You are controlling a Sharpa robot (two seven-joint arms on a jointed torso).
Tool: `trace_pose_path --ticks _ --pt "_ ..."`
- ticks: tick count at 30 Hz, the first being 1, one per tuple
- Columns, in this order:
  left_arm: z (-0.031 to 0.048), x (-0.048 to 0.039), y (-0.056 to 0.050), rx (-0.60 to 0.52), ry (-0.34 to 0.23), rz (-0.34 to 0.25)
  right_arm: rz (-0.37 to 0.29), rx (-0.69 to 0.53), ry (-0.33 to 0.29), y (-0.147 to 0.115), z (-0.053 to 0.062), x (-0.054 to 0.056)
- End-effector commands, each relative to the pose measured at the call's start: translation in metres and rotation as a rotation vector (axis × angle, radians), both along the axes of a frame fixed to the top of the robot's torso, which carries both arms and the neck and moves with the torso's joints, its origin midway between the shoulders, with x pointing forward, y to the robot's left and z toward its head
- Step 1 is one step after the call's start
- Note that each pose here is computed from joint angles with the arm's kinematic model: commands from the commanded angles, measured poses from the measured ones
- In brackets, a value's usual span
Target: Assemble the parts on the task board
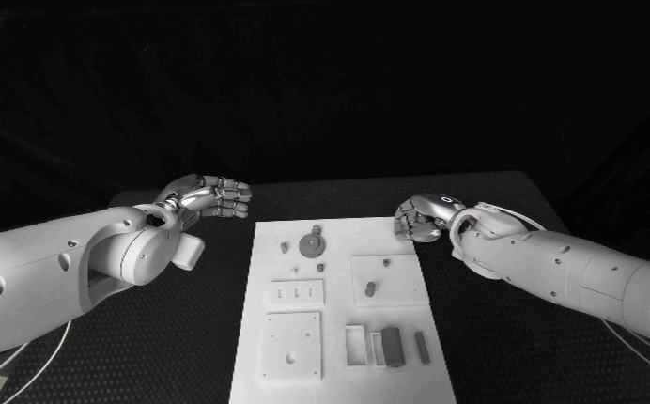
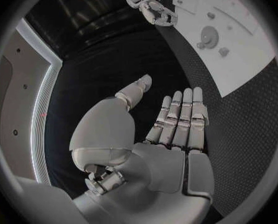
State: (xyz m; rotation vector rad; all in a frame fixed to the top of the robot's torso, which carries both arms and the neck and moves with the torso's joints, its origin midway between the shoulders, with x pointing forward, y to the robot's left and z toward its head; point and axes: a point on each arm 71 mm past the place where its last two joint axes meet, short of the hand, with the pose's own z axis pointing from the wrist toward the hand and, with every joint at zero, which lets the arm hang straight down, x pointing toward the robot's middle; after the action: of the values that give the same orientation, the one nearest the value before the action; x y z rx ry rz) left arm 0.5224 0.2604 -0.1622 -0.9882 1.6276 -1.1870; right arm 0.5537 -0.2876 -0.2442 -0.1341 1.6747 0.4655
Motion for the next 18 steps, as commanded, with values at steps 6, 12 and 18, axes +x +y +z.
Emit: trace_pose_path --ticks 6,12,18 --pt "-0.0013 -0.0013 -0.010 0.053 0.015 -0.085 0.032 -0.018 -0.063 0.022 0.020 -0.005" --pt "-0.0057 -0.0004 -0.020 0.153 0.039 -0.132 0.072 -0.026 -0.068 0.051 0.040 -0.012" --pt "-0.0105 -0.0049 -0.041 0.199 0.089 -0.178 0.130 -0.023 -0.058 0.084 0.054 -0.023"
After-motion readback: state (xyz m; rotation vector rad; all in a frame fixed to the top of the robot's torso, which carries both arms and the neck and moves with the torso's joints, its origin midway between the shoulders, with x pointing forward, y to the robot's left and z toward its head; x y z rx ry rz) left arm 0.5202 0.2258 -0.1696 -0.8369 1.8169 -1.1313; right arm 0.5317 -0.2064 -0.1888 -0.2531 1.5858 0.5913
